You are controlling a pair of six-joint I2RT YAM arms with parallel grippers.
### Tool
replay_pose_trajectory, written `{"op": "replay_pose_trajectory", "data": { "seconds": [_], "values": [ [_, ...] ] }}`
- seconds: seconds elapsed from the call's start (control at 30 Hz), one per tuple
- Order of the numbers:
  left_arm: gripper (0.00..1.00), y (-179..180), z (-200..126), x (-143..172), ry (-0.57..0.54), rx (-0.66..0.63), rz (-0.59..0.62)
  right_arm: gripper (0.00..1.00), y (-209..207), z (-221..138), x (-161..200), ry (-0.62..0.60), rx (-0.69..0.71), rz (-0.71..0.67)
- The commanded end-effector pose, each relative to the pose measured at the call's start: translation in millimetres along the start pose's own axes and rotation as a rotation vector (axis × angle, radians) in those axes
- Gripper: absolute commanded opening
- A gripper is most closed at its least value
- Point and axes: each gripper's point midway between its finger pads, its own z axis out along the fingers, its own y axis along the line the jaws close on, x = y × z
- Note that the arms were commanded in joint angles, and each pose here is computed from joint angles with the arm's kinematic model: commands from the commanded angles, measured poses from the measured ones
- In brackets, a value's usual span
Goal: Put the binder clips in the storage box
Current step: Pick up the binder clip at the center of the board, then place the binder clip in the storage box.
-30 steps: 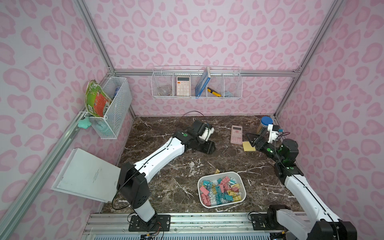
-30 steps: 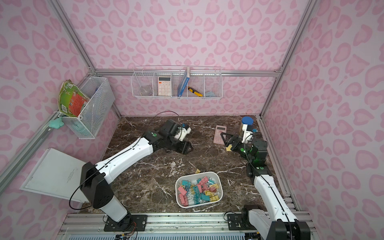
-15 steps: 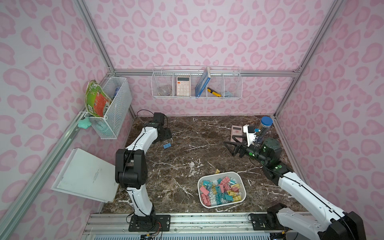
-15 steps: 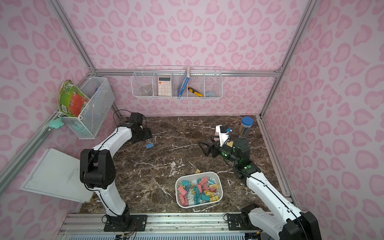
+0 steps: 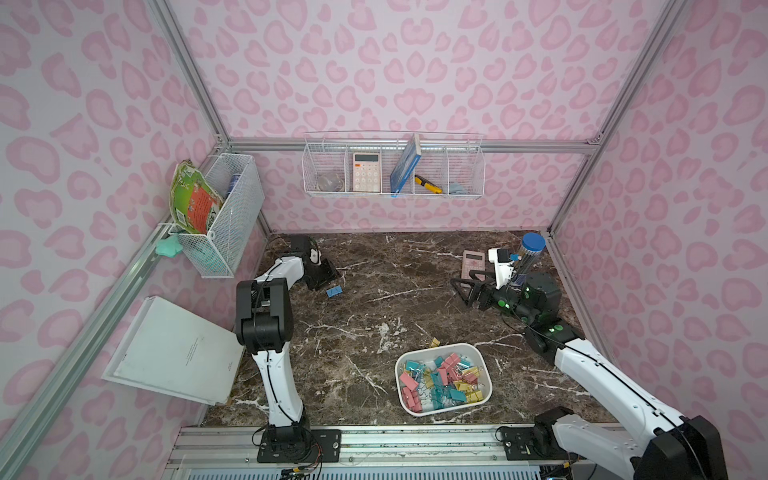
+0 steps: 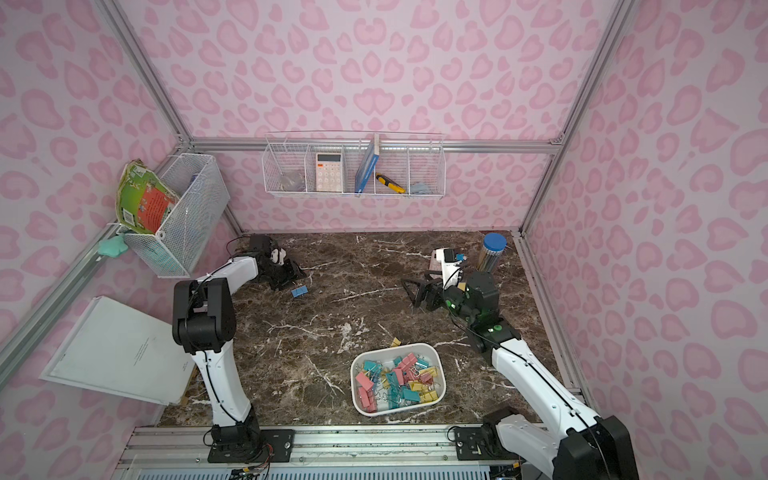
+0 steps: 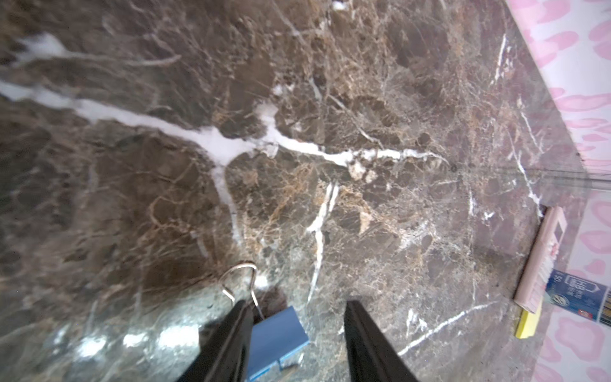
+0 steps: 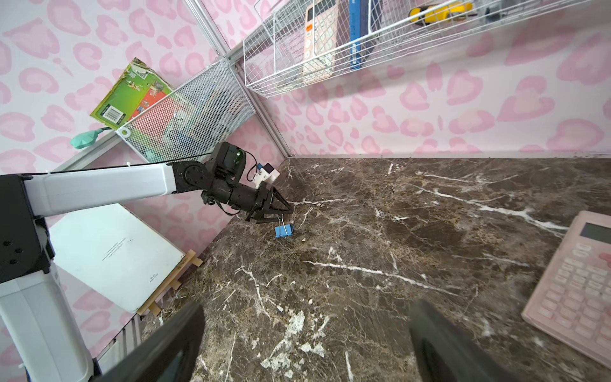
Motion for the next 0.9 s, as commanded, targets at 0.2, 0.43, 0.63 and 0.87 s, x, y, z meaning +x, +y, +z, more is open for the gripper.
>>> {"op": "replay_pose_trajectory", "data": {
  "seconds": [0.2,0.43,0.63,0.87],
  "values": [
    [0.00,-11,0,10,0.029,0.086,0.005,0.99,-3,-1,-8,-0.022,-0.007,0.059],
    [0.00,-48,-24,17,0.017,0.262,-0.020,0.99,-8,-9,-10,-0.039,0.029,0.075],
    [0.00,-192,-97,88,0.000,0.572,0.209,0.98,-43,-22,-7,-0.083,0.112,0.199],
    [0.00,-291,-144,281,0.082,0.564,0.887,0.99,-75,-42,-8,-0.120,0.154,0.292]
  ]
}}
